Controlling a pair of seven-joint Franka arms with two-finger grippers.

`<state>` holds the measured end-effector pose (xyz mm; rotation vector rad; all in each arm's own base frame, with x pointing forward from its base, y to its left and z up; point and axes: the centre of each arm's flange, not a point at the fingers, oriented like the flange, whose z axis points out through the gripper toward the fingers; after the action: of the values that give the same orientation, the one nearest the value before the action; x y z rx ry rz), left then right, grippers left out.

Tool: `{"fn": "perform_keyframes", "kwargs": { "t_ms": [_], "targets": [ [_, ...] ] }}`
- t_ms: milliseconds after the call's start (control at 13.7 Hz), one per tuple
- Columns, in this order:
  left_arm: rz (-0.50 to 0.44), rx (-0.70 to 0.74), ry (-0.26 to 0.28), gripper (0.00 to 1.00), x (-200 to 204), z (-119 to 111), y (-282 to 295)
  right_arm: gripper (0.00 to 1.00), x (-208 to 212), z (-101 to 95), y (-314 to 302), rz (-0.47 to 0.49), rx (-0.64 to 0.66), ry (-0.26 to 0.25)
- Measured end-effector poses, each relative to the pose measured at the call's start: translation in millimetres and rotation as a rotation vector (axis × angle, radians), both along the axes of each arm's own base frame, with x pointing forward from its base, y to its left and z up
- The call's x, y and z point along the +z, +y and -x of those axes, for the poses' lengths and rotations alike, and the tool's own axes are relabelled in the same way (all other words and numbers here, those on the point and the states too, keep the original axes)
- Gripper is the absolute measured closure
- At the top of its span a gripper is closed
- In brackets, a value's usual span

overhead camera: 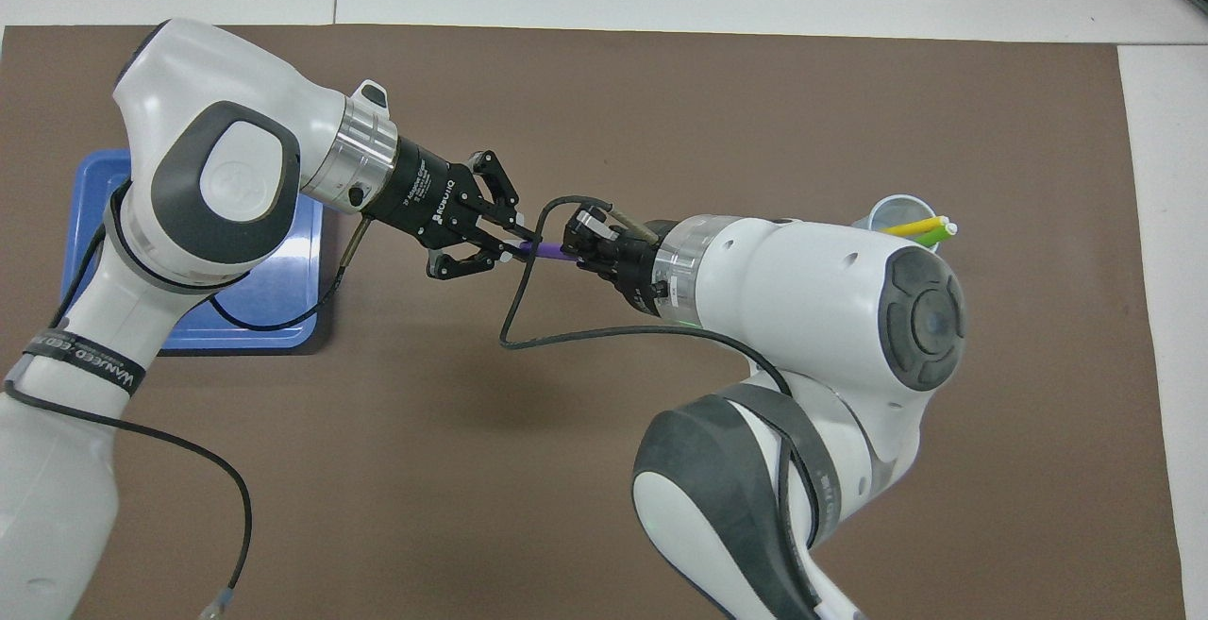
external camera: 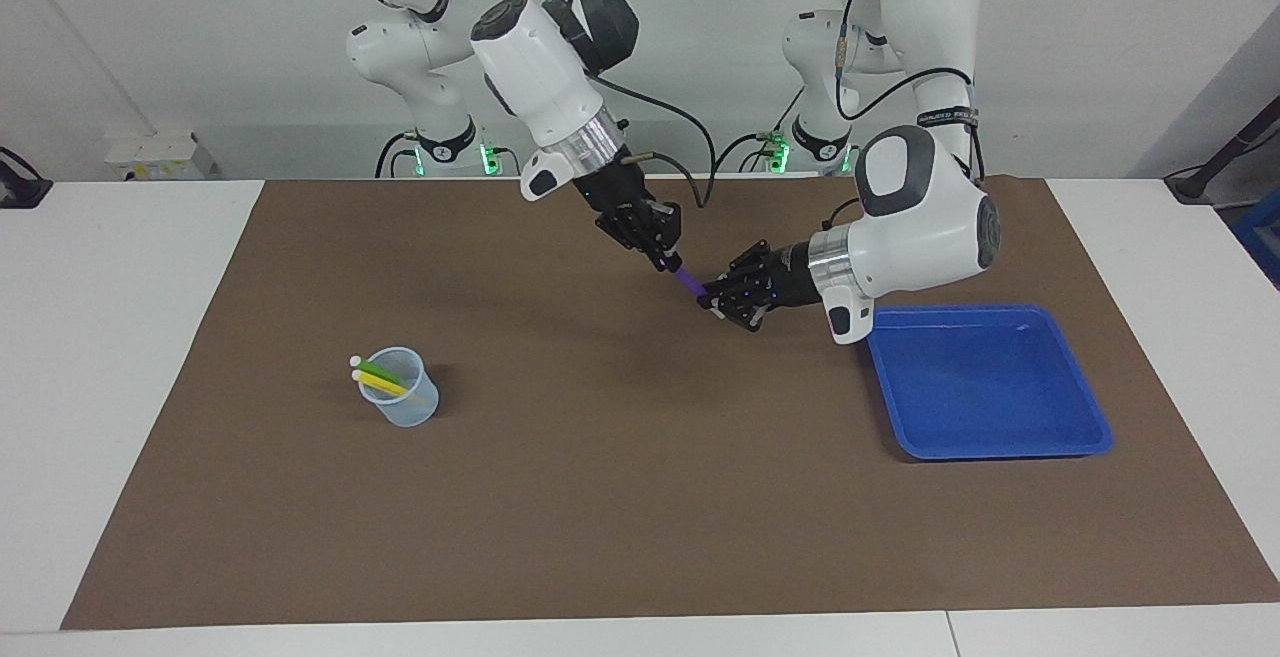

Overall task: Transfer and insert pens with both arms
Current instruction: 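Grasp the purple pen tip with the right gripper, then open the left gripper, then carry the purple pen to the cup with the right gripper while the left gripper returns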

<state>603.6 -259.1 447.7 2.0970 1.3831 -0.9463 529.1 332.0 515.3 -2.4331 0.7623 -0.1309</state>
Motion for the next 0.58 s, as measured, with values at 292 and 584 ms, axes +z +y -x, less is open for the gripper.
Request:
{"fn": "perform_keyframes", "kwargs": {
  "t_ms": [292, 584],
  "targets": [
    [0.004, -0.005, -0.03, 0.28, 17.0, 3.8, -0.6, 0.81, -2.9, -0.6, -3.5, 0.018, 0.026, 0.007],
    [0.003, -0.024, -0.055, 0.0, 20.0, 4.6, 0.7, 0.81, -3.5, -1.1, -32.5, 0.167, 0.169, 0.023]
  ]
}}
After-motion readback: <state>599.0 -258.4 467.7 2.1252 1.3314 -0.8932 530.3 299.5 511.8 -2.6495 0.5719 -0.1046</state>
